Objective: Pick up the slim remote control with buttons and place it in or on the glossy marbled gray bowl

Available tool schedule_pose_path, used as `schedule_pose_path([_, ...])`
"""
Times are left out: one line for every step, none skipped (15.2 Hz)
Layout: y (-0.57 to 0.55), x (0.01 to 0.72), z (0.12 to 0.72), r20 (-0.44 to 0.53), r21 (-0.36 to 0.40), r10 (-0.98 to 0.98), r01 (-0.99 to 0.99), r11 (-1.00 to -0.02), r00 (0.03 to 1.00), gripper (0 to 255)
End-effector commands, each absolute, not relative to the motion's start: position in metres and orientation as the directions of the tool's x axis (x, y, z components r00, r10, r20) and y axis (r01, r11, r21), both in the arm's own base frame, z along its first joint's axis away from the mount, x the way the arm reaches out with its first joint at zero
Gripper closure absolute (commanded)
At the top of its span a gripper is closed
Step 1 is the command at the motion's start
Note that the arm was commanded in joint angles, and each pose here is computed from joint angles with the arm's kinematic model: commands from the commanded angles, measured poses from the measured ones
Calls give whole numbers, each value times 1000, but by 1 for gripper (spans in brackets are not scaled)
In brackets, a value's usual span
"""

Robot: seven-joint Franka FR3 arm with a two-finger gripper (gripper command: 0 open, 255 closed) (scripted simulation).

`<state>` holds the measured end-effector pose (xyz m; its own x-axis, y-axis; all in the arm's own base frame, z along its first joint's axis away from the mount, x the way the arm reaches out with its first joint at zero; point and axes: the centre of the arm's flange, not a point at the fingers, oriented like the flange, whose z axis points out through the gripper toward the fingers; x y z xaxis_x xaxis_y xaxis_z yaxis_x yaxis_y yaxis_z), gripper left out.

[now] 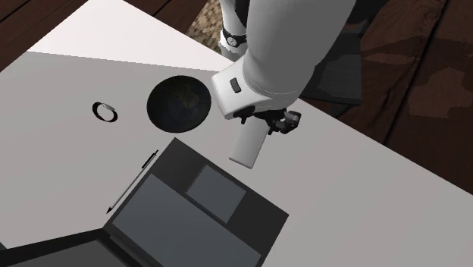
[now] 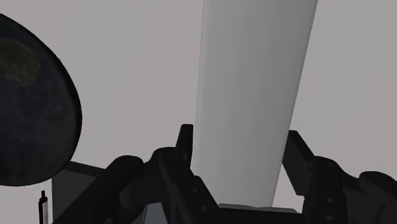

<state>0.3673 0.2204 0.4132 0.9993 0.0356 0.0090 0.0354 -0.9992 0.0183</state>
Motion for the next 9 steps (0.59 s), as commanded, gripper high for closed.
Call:
schedule_pose_path([220,367,426,9,18,35,35,-999,999,255])
schedule_pose_path([220,367,431,9,18,35,35,-999,999,255])
schedule_pose_path([220,367,436,9,18,35,35,-999,999,255])
schedule_pose_path([220,367,442,9,18,35,35,-999,999,255])
schedule_pose_path([220,367,447,9,18,35,35,-999,999,255])
schedule_pose_path([220,367,452,9,18,35,35,-999,999,255])
schedule_pose_path([220,367,453,9,18,35,35,-999,999,255])
schedule_pose_path([207,368,453,9,18,35,35,-999,999,255])
schedule_pose_path([194,369,453,9,18,35,35,-999,999,255])
